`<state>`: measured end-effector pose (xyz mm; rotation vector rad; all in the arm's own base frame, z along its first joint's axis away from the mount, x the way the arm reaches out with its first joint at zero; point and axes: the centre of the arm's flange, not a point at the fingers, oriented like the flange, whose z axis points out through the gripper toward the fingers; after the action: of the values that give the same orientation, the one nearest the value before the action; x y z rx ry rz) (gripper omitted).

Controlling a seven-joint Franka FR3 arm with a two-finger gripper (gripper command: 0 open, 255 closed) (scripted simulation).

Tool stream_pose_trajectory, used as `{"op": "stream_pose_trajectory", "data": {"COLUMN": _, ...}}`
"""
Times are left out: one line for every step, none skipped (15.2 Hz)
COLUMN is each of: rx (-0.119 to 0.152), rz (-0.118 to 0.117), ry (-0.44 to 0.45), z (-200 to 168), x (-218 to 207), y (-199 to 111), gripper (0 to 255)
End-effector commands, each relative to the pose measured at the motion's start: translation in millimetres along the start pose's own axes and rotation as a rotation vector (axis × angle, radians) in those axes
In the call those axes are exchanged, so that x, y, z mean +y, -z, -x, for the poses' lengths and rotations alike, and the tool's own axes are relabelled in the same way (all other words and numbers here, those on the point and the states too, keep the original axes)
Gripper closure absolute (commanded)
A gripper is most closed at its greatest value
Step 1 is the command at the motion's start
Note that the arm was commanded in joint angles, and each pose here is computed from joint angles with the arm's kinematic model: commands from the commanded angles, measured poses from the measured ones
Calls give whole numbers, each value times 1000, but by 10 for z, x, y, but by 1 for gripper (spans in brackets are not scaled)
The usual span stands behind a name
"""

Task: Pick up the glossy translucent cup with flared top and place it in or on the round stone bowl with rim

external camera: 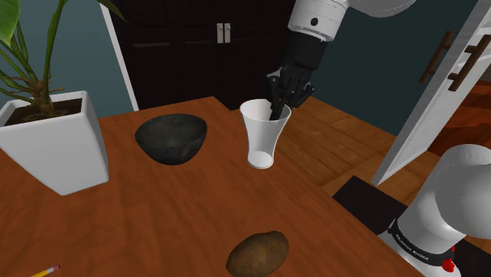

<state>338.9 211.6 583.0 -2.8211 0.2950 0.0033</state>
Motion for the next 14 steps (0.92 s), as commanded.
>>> {"op": "stream_pose_trajectory", "data": {"rx": 0, "rz": 0, "ry": 0, "z": -5, "x": -26, "y": 94, "gripper": 255}}
{"op": "stream_pose_trajectory", "data": {"rx": 0, "rz": 0, "ry": 0, "z": -3, "x": -42, "y": 144, "gripper": 255}}
{"op": "stream_pose_trajectory", "data": {"rx": 0, "rz": 0, "ry": 0, "z": -1, "x": -58, "y": 195, "gripper": 255}}
{"op": "stream_pose_trajectory", "data": {"rx": 0, "rz": 0, "ry": 0, "z": 0, "x": -73, "y": 245, "gripper": 255}}
{"op": "stream_pose_trajectory", "data": {"rx": 0, "rz": 0, "ry": 0, "z": 2, "x": -89, "y": 295, "gripper": 255}}
{"op": "stream_pose_trajectory", "data": {"rx": 0, "rz": 0, "ry": 0, "z": 4, "x": -105, "y": 346, "gripper": 255}}
{"op": "stream_pose_trajectory", "data": {"rx": 0, "rz": 0, "ry": 0, "z": 6, "x": -121, "y": 396, "gripper": 255}}
{"op": "stream_pose_trajectory", "data": {"rx": 0, "rz": 0, "ry": 0, "z": 7, "x": -136, "y": 446, "gripper": 255}}
{"op": "stream_pose_trajectory", "data": {"rx": 0, "rz": 0, "ry": 0, "z": 9, "x": -152, "y": 497, "gripper": 255}}
{"op": "stream_pose_trajectory", "data": {"rx": 0, "rz": 0, "ry": 0, "z": 11, "x": -168, "y": 547, "gripper": 255}}
{"op": "stream_pose_trajectory", "data": {"rx": 0, "rz": 0, "ry": 0, "z": 13, "x": -184, "y": 598, "gripper": 255}}
{"op": "stream_pose_trajectory", "data": {"rx": 0, "rz": 0, "ry": 0, "z": 14, "x": -199, "y": 648, "gripper": 255}}
{"op": "stream_pose_trajectory", "data": {"rx": 0, "rz": 0, "ry": 0, "z": 16, "x": -215, "y": 698, "gripper": 255}}
{"op": "stream_pose_trajectory", "data": {"rx": 0, "rz": 0, "ry": 0, "z": 18, "x": -231, "y": 749, "gripper": 255}}
